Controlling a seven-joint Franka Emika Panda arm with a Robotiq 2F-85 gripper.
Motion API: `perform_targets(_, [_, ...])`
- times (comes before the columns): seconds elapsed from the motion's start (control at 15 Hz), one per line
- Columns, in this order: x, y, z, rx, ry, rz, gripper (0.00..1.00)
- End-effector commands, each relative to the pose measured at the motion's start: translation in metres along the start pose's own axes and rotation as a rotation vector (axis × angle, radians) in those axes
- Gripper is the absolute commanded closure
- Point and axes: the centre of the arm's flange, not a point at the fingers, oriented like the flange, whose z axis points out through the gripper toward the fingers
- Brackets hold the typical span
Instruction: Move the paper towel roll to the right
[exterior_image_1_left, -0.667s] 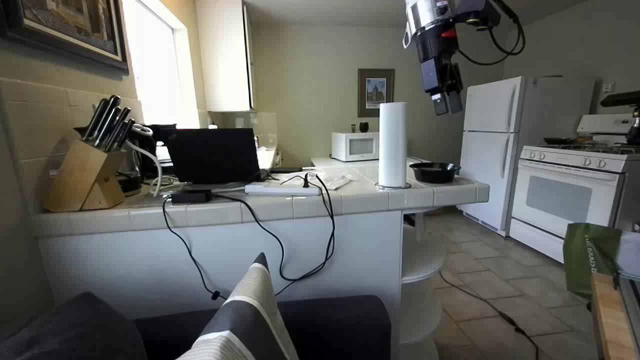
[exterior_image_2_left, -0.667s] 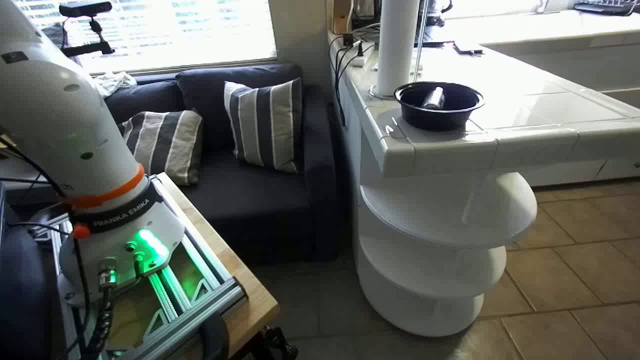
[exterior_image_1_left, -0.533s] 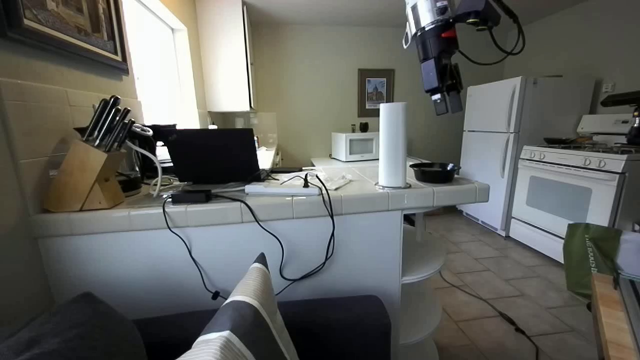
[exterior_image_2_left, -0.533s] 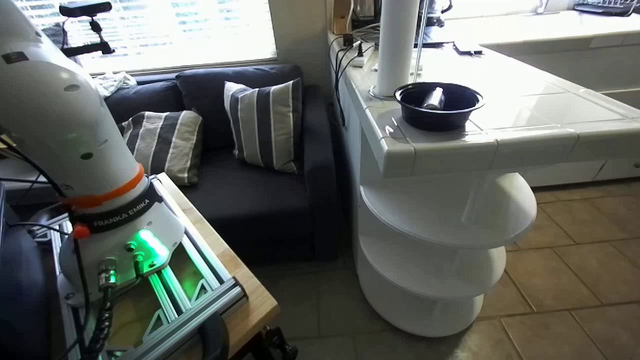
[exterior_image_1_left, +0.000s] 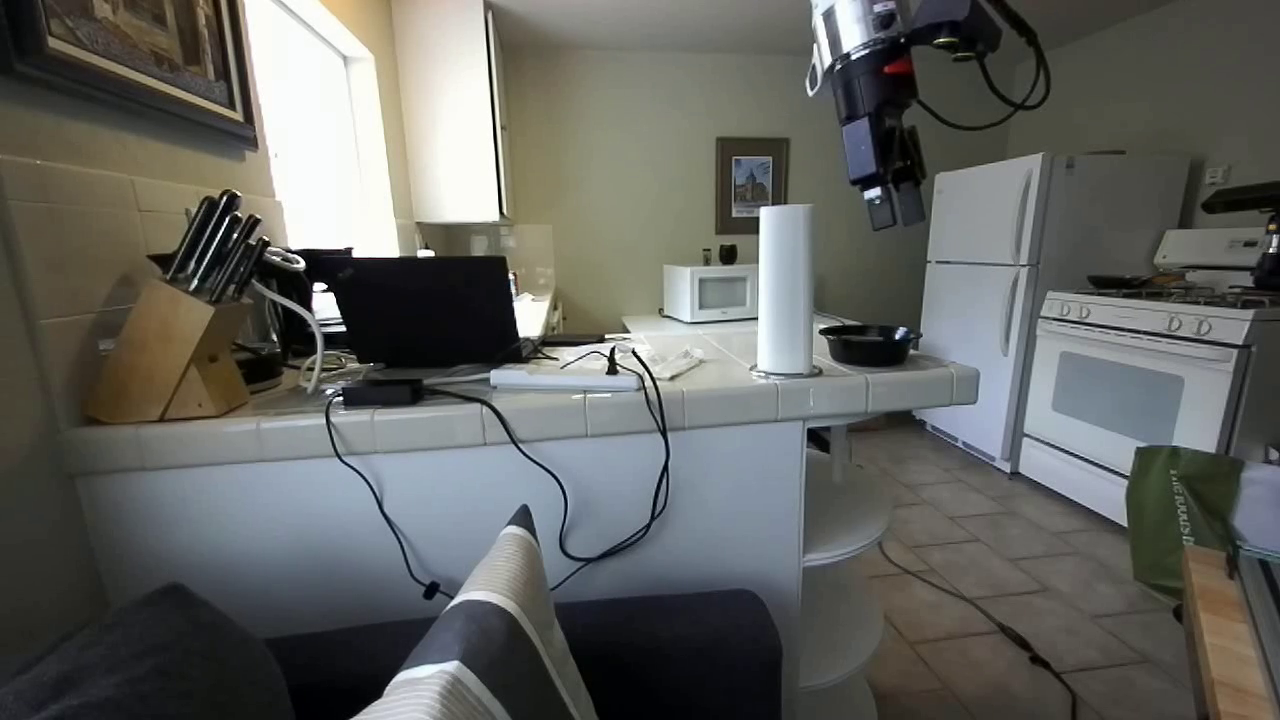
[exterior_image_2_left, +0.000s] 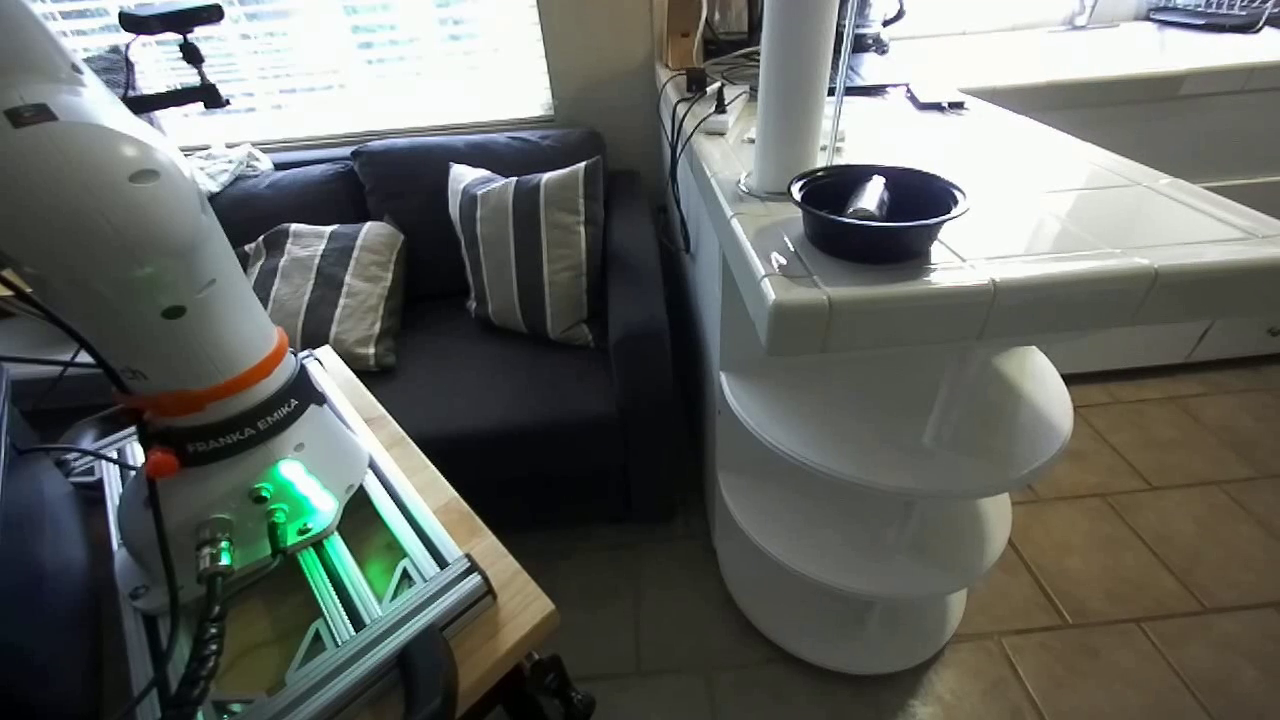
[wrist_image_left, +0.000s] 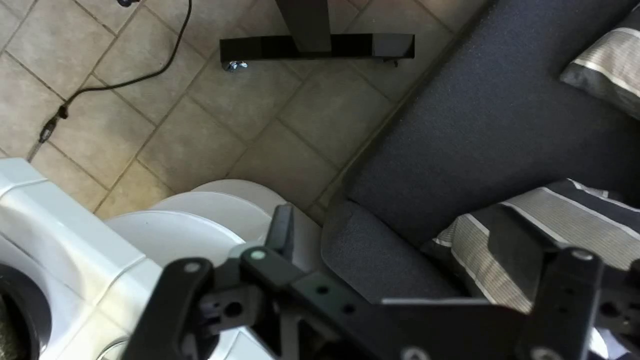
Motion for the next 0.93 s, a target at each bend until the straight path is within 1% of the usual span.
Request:
perform_targets(0.0, [0.013, 0.017, -0.012, -0.001, 0.07, -0.047, 0.0])
perform_targets(0.07, [0.018, 0.025, -0.017, -0.001, 0.097, -0.066, 0.0])
perform_targets(0.2, [0.027, 0.042, -0.028, 0.002, 0.158, -0.144, 0.0])
perform_targets(0.27, [0.032, 0.053, -0.033, 0.003, 0.189, -0.202, 0.0])
perform_targets(0.33, [0.037, 0.062, -0.037, -0.004, 0.223, -0.257, 0.0])
perform_targets(0.4, [0.042, 0.076, -0.042, -0.035, 0.238, -0.308, 0.0])
perform_targets(0.47, [0.046, 0.086, -0.046, -0.038, 0.26, -0.36, 0.0])
perform_targets(0.73, [0.065, 0.133, -0.06, -0.111, 0.285, -0.567, 0.0])
perform_targets(0.87, [0.073, 0.154, -0.068, -0.133, 0.276, -0.673, 0.0])
